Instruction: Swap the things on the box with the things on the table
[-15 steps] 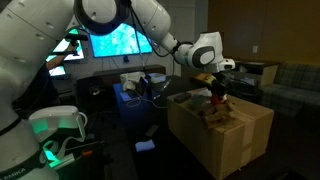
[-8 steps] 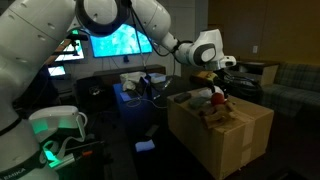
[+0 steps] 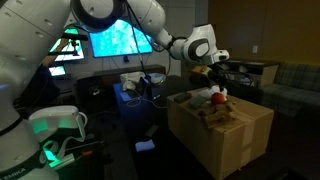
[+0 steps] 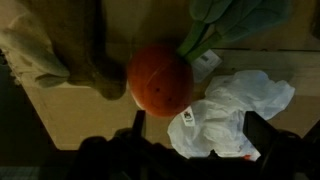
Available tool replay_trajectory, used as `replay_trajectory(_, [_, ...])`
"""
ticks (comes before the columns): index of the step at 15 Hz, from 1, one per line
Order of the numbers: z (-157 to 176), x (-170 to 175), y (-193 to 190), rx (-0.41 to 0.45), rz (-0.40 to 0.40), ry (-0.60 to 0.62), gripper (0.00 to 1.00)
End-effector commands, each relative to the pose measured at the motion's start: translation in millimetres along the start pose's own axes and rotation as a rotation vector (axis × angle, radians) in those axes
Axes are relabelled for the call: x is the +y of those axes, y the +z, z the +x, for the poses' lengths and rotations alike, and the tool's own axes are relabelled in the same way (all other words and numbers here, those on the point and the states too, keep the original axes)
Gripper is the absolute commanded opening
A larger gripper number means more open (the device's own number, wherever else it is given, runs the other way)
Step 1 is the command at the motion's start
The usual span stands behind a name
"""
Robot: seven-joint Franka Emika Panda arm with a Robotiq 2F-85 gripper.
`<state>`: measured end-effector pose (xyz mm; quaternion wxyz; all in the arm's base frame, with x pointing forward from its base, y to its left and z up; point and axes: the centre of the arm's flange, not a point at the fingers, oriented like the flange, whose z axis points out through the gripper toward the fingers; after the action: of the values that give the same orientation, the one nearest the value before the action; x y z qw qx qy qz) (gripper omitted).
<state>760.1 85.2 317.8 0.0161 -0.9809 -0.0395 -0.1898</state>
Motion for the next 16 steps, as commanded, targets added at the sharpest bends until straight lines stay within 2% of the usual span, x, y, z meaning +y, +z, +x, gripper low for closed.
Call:
replay_trajectory(1, [-24.8,-28.8,-16.5,0.01,-0.001,-0.023,1.0])
replay_trajectory(6, [-50.5,-73.4,-18.1,-0.017,0.02,-0.061,1.0])
replay_trajectory(16, [-92.3,-108.0,-14.4,-0.066,0.09,-0.141,1.0])
